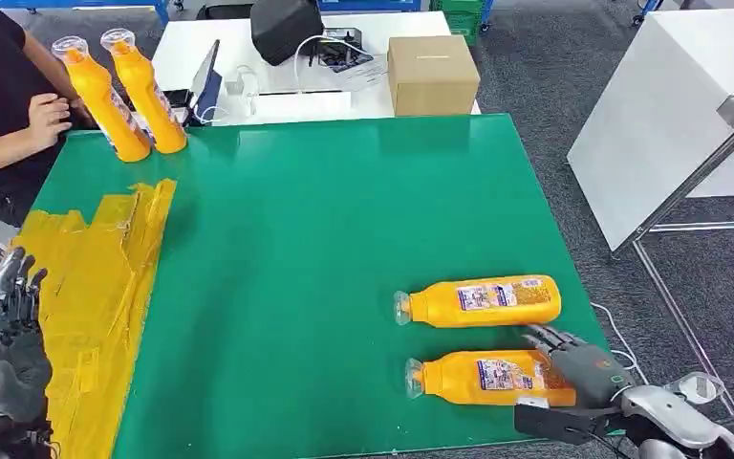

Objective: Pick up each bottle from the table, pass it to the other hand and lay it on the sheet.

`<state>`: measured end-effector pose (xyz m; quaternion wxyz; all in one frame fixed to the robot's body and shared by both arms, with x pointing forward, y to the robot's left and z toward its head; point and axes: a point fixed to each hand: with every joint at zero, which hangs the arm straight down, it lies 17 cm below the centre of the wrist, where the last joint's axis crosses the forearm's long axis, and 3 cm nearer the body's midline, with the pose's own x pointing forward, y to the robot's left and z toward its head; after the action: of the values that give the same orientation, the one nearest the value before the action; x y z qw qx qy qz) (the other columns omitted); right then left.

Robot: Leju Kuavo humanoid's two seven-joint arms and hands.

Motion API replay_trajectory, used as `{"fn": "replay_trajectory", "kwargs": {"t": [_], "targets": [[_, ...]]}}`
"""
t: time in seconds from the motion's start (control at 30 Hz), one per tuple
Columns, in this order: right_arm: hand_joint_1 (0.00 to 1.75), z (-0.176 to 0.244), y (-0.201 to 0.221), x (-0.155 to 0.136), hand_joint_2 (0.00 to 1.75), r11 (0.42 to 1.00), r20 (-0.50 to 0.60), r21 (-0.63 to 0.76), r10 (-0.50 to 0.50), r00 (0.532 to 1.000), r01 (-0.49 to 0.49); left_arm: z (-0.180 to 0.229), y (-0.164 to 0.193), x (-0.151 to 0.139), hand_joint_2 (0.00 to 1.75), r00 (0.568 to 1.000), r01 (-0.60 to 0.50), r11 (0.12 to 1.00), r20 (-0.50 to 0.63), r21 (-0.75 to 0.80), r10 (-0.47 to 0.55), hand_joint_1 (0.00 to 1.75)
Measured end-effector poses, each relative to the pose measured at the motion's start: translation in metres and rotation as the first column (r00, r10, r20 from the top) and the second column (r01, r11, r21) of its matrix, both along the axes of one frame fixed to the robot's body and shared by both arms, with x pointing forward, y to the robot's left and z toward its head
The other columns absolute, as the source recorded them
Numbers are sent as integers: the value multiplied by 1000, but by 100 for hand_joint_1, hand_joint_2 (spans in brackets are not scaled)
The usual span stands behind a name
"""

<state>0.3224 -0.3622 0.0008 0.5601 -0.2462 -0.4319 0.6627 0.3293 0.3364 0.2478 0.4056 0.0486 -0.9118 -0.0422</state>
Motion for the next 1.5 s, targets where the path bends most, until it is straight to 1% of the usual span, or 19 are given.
{"fn": "replay_trajectory", "kwargs": {"t": [0.07,0.1,0.13,0.27,0.47,0.7,0.77,0.8,0.87,0.93,1.0,1.07,1.13,1.2,1.27,1.37,1.5], "targets": [[0,-10,2,0,175,1000,-19,-16,6,1000,-7,-1,-1,3,0,1000,5,1000,-1,-4,-5,0],[162,-14,3,3,175,1000,-22,-26,9,1000,-10,-1,-2,5,0,1000,9,1000,-1,-7,-9,0],[175,-19,3,5,175,999,-30,-37,11,999,-12,-1,-3,7,0,1000,13,1000,-2,-9,-13,0],[175,-39,11,10,175,997,-57,-67,26,998,-30,-2,-7,15,0,1000,27,999,-2,-18,-27,0],[175,-53,28,21,175,999,-55,-45,22,998,-25,-5,-13,23,0,999,37,999,-7,-29,-37,0],[175,-53,39,23,175,999,-43,36,-14,999,15,-8,-11,26,0,999,44,998,-14,-44,-44,0],[175,-49,47,22,175,994,-35,109,-28,999,32,-11,-13,25,0,998,64,996,-20,-56,-66,0],[175,-44,55,21,175,985,-27,171,-31,999,35,-13,-15,25,175,996,87,993,-25,-73,-89,0],[175,-34,75,17,175,956,-20,291,-26,999,31,-18,-19,24,175,989,137,984,-37,-117,-142,0],[175,-14,109,13,175,884,-7,468,-11,1000,13,-21,-23,22,175,975,204,957,-44,-206,-217,0],[175,5,140,11,175,806,8,592,2,1000,-7,-24,-27,22,175,959,251,923,-52,-291,-277,0],[175,22,168,12,175,735,23,677,13,1000,-25,-26,-35,22,175,946,283,891,-50,-356,-320,0],[175,37,182,18,175,692,43,721,9,999,-37,-28,-40,24,175,938,296,875,-55,-383,-341,0],[175,58,196,27,175,623,70,780,6,998,-58,-29,-46,25,175,930,309,851,-55,-425,-364,0],[175,84,211,42,175,549,94,832,5,996,-81,-29,-58,27,175,918,330,829,-51,-453,-393,0],[175,125,229,67,175,462,139,878,3,990,-125,-21,-80,34,175,903,364,797,-28,-483,-429,0],[175,160,246,86,175,405,186,898,5,982,-173,-12,-115,37,175,873,420,756,-5,-501,-488,0]]}}
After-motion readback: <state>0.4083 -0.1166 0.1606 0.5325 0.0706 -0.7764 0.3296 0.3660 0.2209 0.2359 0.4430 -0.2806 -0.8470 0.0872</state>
